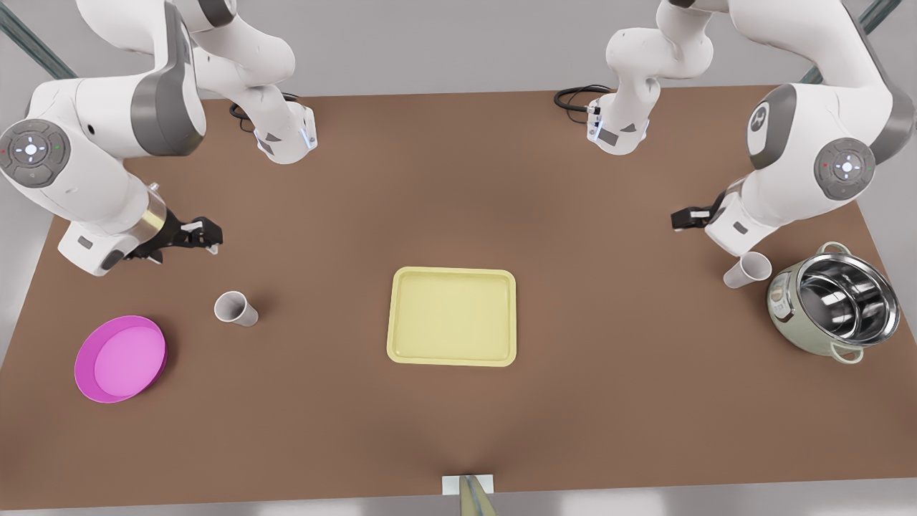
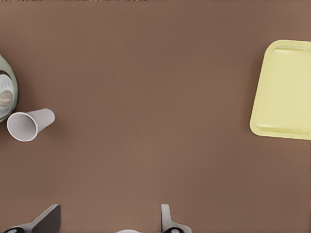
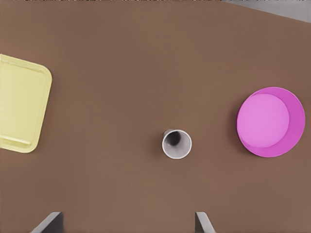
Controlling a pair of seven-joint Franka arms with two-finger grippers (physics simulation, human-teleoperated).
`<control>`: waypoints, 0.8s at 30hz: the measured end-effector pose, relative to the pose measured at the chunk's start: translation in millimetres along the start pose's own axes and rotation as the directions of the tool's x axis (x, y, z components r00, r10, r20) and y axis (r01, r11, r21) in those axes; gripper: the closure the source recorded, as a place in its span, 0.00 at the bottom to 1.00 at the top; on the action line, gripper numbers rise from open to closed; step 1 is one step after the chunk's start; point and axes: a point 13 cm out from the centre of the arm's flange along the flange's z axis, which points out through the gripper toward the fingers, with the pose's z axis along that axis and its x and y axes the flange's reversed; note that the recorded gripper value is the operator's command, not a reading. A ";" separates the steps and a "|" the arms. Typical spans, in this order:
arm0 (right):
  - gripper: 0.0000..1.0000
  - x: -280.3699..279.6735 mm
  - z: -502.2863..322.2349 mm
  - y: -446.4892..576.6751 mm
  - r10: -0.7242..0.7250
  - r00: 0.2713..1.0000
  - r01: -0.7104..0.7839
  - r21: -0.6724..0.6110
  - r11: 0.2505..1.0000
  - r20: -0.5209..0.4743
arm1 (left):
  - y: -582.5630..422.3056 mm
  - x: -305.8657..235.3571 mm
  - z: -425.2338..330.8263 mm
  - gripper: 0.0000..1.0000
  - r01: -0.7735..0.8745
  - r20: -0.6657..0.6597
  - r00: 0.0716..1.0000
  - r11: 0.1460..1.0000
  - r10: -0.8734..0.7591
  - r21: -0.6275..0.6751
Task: Use both arms to respectively pick up the white IKEA cups from the middle-left and middle-right positions, then place the white IKEA cups onto the middle-middle tray, ensuring that the cups remain upright and do not tip over
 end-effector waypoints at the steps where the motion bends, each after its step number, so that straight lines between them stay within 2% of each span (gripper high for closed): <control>1: 0.00 1.4 3.6 -0.6 -0.001 1.000 0.001 -0.003 1.000 -0.002 | -1.8 -0.5 -0.1 0.00 -0.002 0.002 1.000 1.000 0.002 0.002; 4: 0.00 -1.1 10.5 -5.2 -0.001 1.000 0.001 -0.010 1.000 0.000 | 9.3 -14.6 49.9 0.00 0.021 -0.071 0.997 1.000 -0.021 0.000; 6: 0.00 -12.0 31.3 -11.2 0.004 1.000 -0.004 -0.013 1.000 -0.020 | 59.6 -37.0 103.1 0.00 0.096 -0.115 0.989 0.995 -0.093 0.015; 9: 0.00 -41.4 104.2 -49.1 0.052 0.994 -0.054 -0.016 0.998 -0.091 | 133.9 -63.2 158.4 0.00 0.185 -0.112 0.977 0.982 -0.180 0.031; 13: 0.00 -71.6 206.0 -89.6 0.101 0.984 -0.106 -0.032 0.994 -0.148 | 182.3 -59.0 224.3 0.00 0.227 -0.123 0.967 0.973 -0.222 0.030; 17: 0.00 -79.7 265.2 -102.4 0.127 0.980 -0.140 -0.077 0.987 -0.150 | 210.9 -54.0 267.6 0.00 0.242 -0.114 0.965 0.970 -0.238 0.027; 24: 0.00 -47.0 306.8 -112.1 0.151 0.982 -0.165 -0.117 0.979 -0.117 | 253.7 -54.3 288.1 0.00 0.264 -0.074 0.962 0.964 -0.261 0.032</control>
